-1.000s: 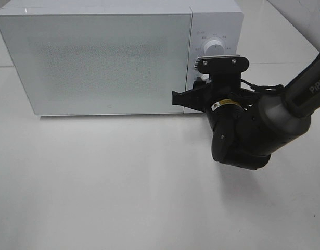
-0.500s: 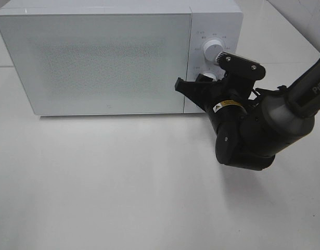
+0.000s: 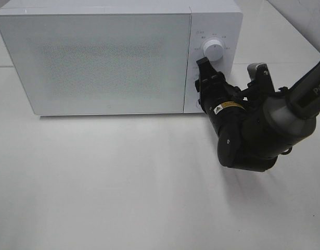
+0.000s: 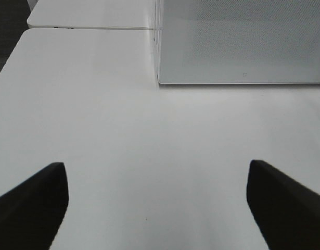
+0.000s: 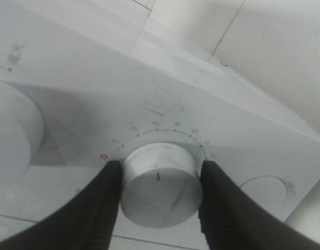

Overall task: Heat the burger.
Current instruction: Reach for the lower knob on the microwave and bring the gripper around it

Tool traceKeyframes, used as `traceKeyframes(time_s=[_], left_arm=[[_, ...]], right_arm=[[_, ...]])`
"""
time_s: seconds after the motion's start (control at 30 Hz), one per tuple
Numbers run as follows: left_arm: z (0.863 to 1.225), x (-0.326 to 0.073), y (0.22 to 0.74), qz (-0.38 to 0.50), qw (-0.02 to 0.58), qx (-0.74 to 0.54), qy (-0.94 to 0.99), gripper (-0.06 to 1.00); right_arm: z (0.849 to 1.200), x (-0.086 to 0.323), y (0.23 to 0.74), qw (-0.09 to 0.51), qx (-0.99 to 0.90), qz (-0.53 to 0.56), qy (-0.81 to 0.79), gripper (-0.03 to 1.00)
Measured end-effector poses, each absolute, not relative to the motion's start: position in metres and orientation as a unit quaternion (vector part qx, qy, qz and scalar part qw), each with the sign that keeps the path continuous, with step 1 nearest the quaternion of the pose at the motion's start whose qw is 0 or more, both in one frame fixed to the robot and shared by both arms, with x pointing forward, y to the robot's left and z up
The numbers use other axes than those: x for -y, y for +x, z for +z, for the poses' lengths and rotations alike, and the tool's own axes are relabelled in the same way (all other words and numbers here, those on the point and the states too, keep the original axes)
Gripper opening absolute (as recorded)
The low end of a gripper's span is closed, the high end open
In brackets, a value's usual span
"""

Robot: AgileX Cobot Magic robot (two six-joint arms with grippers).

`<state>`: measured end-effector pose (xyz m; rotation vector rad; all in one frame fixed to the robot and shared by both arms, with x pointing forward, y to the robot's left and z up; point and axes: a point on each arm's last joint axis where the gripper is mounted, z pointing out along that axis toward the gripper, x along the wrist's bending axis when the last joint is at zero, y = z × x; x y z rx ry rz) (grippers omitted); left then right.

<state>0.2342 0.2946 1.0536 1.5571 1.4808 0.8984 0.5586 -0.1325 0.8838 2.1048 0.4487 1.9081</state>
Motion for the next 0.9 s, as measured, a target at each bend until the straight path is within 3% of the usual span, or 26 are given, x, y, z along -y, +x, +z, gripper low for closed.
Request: traceKeyframes(time_s=[0.5, 0.9], left_arm=[[1.0536, -0.2946, 0.2342, 0.354, 0.395, -0.584, 0.614, 0.87], [1.0536, -0.2946, 0.2342, 0.354, 0.395, -0.584, 0.614, 0.87]], right_arm=[[0.8838, 0.1326, 0.5586, -0.072, 0.072, 0.667, 0.738, 0.44], [0.8838, 0.1329, 0.5586, -0.128, 0.136, 0.658, 0.729, 0.44]])
